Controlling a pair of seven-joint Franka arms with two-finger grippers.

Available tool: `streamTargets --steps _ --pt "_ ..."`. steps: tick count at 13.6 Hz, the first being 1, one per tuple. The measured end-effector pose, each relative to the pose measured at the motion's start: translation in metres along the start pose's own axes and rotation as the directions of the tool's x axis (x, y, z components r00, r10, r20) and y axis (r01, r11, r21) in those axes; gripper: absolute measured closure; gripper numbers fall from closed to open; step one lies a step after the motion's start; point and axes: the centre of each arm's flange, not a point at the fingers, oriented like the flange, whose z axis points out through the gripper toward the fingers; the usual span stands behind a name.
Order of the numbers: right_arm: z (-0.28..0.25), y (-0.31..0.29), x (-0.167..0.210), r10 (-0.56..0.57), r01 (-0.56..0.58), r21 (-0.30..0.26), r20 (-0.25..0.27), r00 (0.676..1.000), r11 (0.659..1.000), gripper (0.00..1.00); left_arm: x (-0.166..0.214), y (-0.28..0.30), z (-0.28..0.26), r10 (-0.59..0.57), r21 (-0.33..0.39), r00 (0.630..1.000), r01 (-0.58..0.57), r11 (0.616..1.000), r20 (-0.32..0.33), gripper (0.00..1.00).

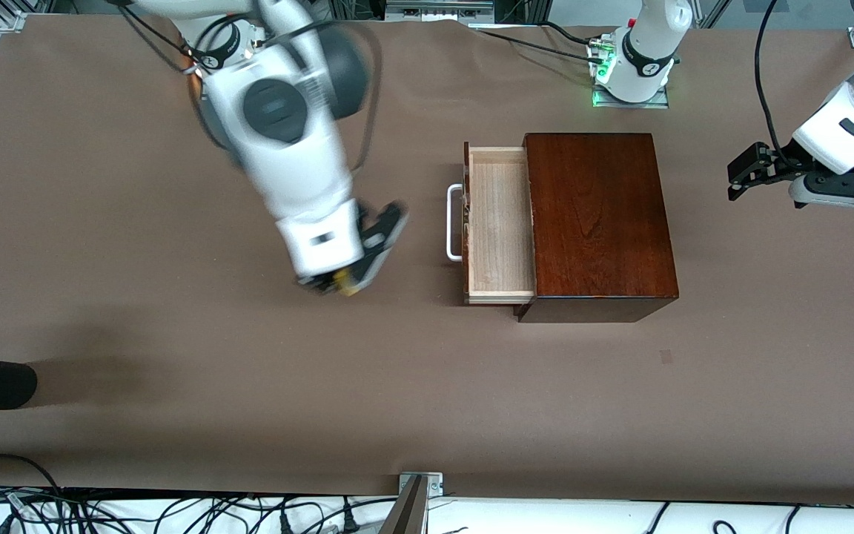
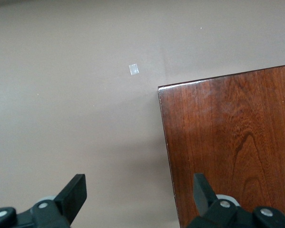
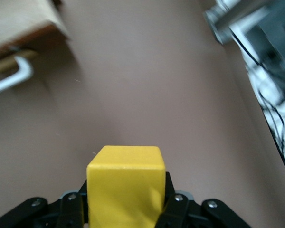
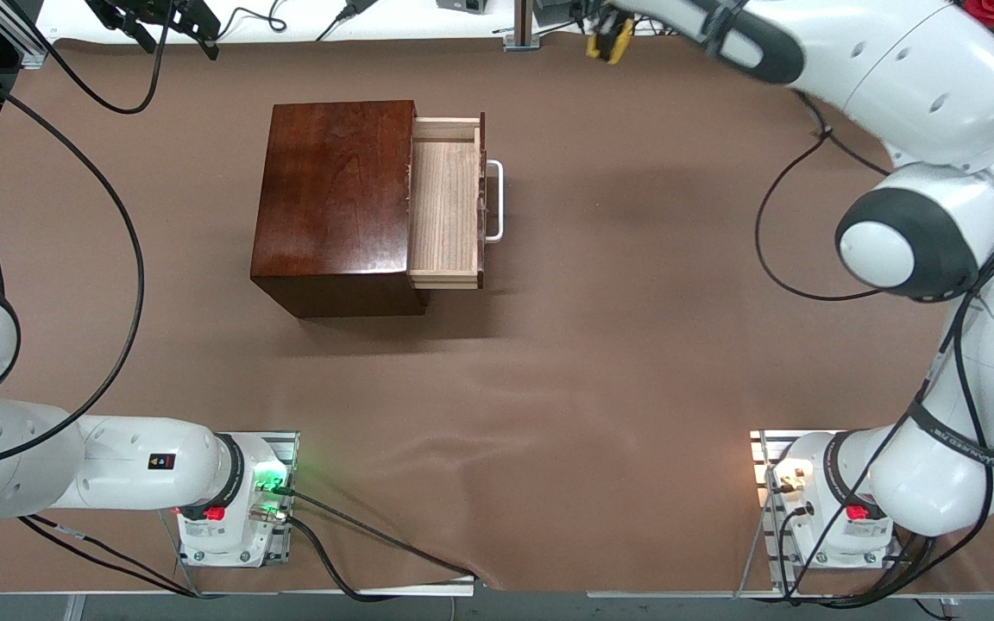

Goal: Open drawer, take yellow block, close drawer
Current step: 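Lift the yellow cube out of the drawer with the right gripper, then place the cube on the table while the left gripper reaches the drawer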

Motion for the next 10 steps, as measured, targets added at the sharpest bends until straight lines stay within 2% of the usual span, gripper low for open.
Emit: streamTargets --steps 2,5,7,10 --pt "0.011 0.050 -0.035 0.098 -0.098 0.049 -0.002 0.995 0.994 0.44 0.000 0.000 0.000 0.000 0.000 1.000 0.000 1.000 0.000 0.00" --pt "0.052 0.085 -0.073 0.230 -0.234 0.066 0.070 0.971 0.970 0.44 0.000 0.003 0.000 0.006 0.000 1.000 -0.006 1.000 -0.001 0.00" --pt "0.086 0.089 -0.093 0.338 -0.343 0.057 0.091 0.937 0.937 0.44 0.000 0.010 0.000 0.020 0.000 1.000 -0.020 1.000 0.002 0.00" --pt "0.140 0.078 -0.133 0.488 -0.502 0.073 0.146 0.860 0.862 0.44 -0.007 0.022 0.005 0.053 -0.007 0.996 -0.052 0.999 0.071 0.00"
